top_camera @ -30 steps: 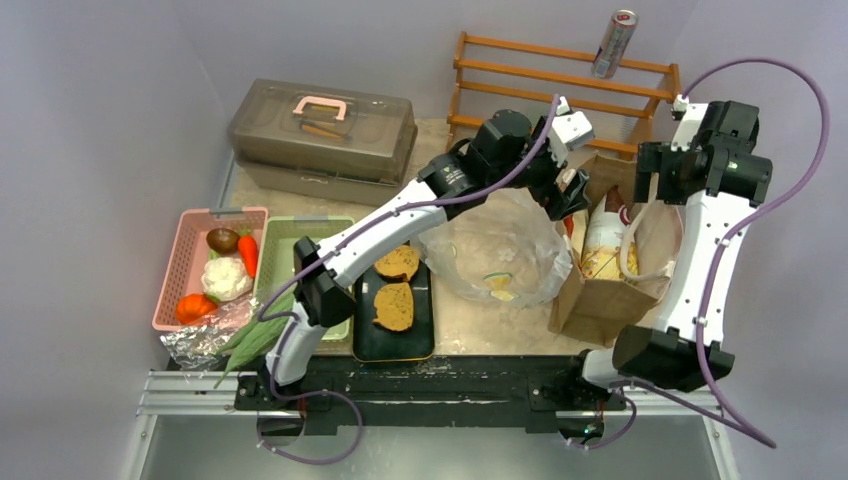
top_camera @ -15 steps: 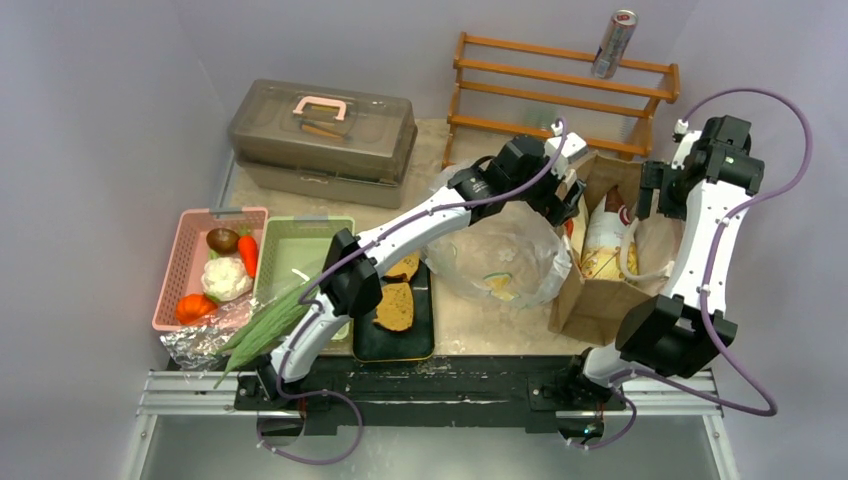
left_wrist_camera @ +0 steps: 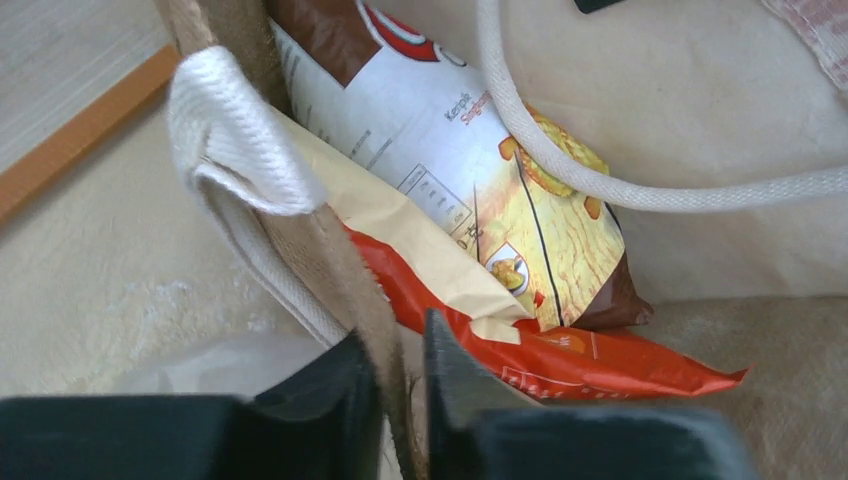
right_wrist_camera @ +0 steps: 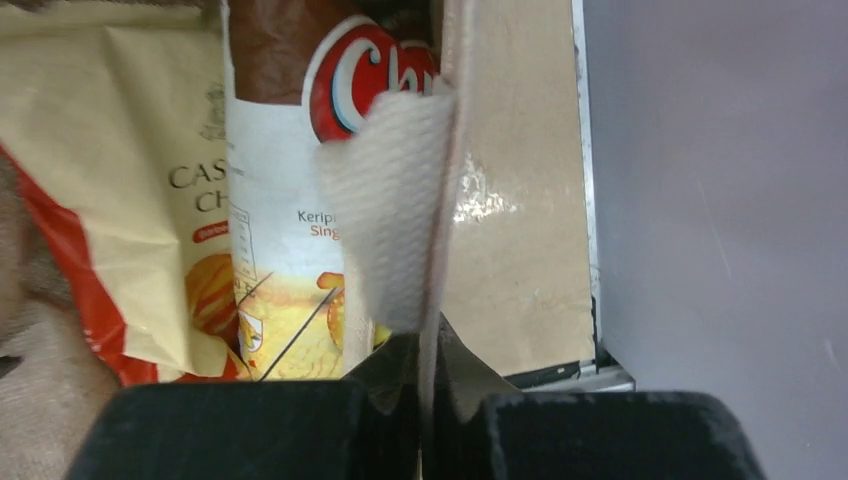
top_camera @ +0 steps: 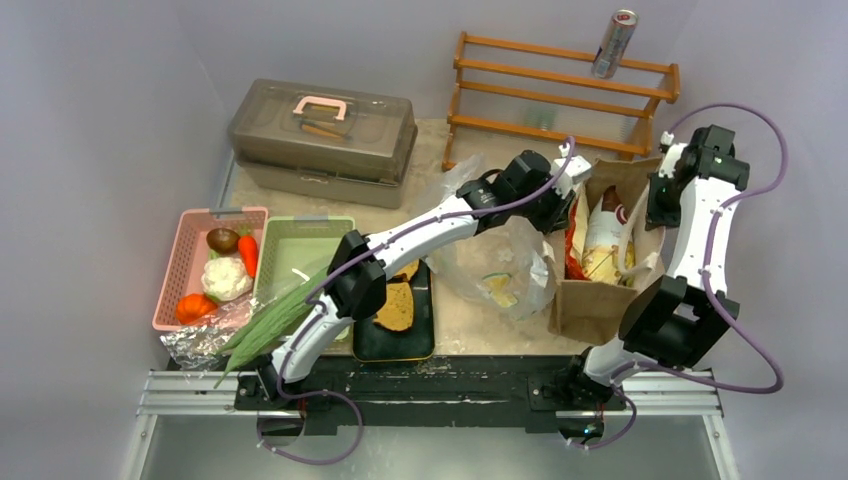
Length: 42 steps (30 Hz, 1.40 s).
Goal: Untie the knot of the grocery bags and take out the mixed food
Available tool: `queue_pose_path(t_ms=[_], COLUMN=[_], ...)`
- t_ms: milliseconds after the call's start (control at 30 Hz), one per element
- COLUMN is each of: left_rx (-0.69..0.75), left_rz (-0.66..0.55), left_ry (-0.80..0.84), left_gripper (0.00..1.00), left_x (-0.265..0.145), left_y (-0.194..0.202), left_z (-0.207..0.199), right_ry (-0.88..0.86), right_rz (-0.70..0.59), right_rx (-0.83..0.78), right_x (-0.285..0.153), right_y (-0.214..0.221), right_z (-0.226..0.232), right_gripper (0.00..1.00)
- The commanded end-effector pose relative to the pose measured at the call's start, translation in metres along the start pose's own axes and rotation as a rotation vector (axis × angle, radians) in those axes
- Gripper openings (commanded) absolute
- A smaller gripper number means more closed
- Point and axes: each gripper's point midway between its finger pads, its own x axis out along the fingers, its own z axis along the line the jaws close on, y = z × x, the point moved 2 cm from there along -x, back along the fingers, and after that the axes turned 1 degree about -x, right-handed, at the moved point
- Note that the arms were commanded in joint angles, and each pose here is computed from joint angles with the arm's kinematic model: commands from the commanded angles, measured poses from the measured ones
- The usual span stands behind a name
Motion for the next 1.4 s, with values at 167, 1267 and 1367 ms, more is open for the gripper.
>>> queue_pose_path(t_ms=[167,1267,1367], left_rx=[0.209,0.843,0.811], left_rz=[-0.458,-1.172,-1.018], left_ry=[0.254,-0.723,-0.764], left_gripper=[0.0,0.0,0.0], left_x=[-0.059,-0.518,-0.514], left_y=[-0.139,-0.301,-0.263], left_z=[-0.071,-0.085,-0.061], right_ry=[-0.163,-1.31,-1.327], right_rz=[-0.477,-1.196,-1.101], right_rx=[-0.015,-0.286,-0.345], right_x=[-0.13,-0.389,-0.364], right_y=[-0.053,-0.178,-0.158], right_z=[0.032,0.321,0.363], right_gripper=[0.0,0.0,0.0])
